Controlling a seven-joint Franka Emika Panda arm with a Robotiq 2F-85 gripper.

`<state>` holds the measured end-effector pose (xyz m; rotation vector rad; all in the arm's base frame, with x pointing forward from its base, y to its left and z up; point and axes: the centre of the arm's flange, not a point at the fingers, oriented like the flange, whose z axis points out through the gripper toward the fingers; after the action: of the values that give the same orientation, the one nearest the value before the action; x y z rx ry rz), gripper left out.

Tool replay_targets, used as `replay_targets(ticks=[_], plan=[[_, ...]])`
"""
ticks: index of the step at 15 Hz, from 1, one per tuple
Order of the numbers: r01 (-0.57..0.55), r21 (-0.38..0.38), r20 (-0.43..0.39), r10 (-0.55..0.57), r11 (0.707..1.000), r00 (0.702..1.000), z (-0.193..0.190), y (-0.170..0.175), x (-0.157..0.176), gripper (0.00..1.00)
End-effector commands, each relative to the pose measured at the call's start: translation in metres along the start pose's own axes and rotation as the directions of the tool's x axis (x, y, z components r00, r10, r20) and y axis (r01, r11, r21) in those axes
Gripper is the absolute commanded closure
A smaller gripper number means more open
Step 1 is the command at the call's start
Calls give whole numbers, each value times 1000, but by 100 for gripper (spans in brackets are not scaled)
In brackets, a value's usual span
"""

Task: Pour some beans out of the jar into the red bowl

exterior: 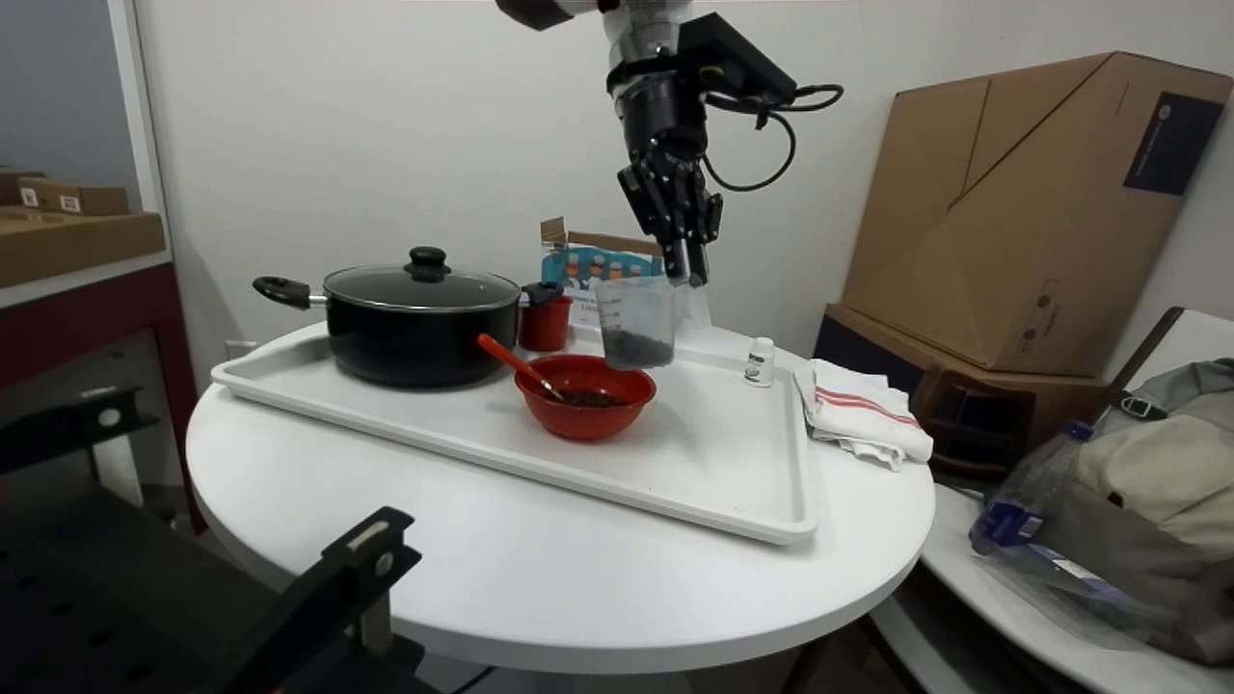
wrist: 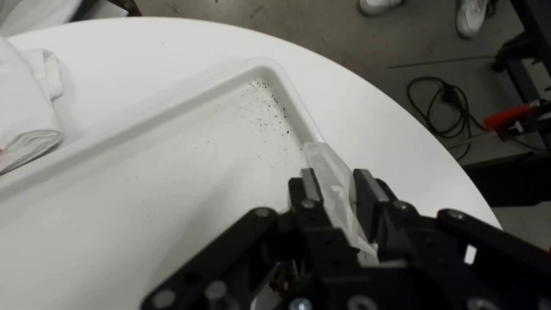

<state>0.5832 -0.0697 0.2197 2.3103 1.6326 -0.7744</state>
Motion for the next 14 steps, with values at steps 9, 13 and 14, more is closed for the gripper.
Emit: replay_targets(ticks=[9, 13, 14], plan=[[375, -307, 476, -200, 875, 856, -13, -38, 54, 90], [449, -445, 582, -131, 775, 803, 3, -52, 77, 90], [453, -487, 592, -99, 747, 800, 6, -54, 81, 90]])
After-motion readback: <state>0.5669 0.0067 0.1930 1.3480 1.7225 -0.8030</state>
